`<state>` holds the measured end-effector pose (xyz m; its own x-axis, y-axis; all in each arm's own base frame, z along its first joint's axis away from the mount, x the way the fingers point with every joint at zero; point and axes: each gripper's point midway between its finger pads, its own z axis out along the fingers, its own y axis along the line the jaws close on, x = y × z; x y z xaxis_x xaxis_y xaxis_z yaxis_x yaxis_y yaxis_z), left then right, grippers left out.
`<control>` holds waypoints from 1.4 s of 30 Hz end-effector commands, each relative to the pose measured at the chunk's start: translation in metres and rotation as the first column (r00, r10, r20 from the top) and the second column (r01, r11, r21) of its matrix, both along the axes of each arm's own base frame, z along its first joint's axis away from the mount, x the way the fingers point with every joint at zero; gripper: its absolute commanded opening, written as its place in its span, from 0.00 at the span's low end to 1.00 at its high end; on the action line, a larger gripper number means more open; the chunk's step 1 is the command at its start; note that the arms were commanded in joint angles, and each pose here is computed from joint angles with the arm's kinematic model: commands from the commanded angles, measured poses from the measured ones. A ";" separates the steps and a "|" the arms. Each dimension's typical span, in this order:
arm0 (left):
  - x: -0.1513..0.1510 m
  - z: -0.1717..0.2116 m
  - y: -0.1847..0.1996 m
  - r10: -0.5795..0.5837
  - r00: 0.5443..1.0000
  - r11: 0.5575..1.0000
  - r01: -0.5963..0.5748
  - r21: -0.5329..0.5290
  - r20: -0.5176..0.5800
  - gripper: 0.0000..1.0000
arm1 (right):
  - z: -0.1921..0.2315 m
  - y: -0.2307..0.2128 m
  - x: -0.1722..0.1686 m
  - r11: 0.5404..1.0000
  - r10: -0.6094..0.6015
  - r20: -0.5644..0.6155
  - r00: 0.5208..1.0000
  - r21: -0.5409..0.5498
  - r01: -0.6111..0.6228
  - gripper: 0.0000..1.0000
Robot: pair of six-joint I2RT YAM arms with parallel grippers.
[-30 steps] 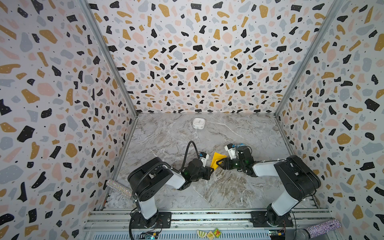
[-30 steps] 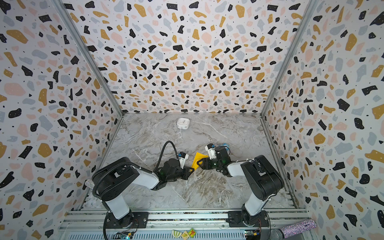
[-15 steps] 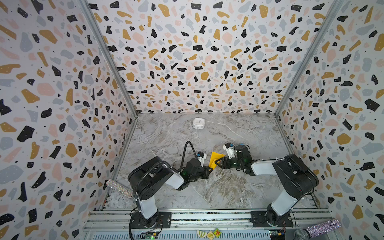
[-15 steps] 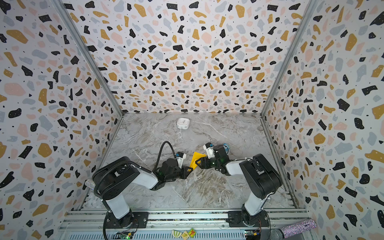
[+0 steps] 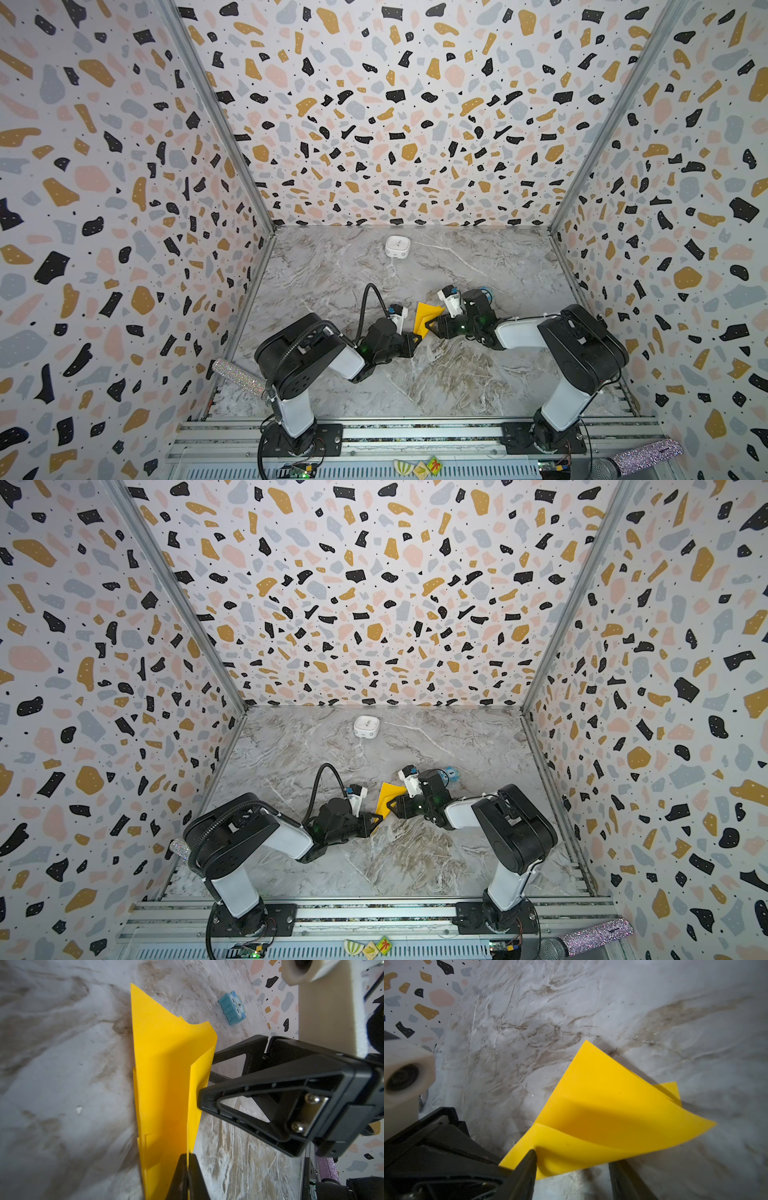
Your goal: Fold a paper plane with a square sheet of paper (pick it up from the middle)
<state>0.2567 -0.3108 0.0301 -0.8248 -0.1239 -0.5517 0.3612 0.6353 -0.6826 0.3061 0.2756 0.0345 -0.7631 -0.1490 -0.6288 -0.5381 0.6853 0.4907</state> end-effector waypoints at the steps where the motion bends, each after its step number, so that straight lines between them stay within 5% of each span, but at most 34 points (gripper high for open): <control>1: 0.003 0.004 0.000 0.003 1.000 1.000 -0.003 -0.027 0.022 0.05 | -0.062 -0.029 -0.032 0.976 -0.055 -0.187 0.981 -0.219 0.013 0.58; 10: 0.005 0.001 0.002 0.016 1.000 1.000 -0.016 -0.008 0.014 0.14 | -0.079 -0.038 -0.034 0.943 -0.112 -0.220 0.969 -0.332 0.034 0.61; 21: 0.007 -0.006 0.010 0.052 0.999 0.998 -0.052 0.033 -0.005 0.10 | -0.082 -0.037 -0.034 0.940 -0.122 -0.240 0.963 -0.339 0.035 0.64; 36: 0.008 -0.006 0.015 0.057 0.995 0.997 -0.062 -0.054 -0.087 0.02 | -0.049 -0.015 -0.032 0.990 -0.024 -0.263 0.965 -0.141 -0.014 0.63; 42: 0.010 0.000 0.013 0.054 0.993 0.995 -0.063 -0.084 -0.104 0.02 | -0.059 -0.021 -0.033 0.974 -0.014 -0.241 0.971 -0.222 -0.041 0.64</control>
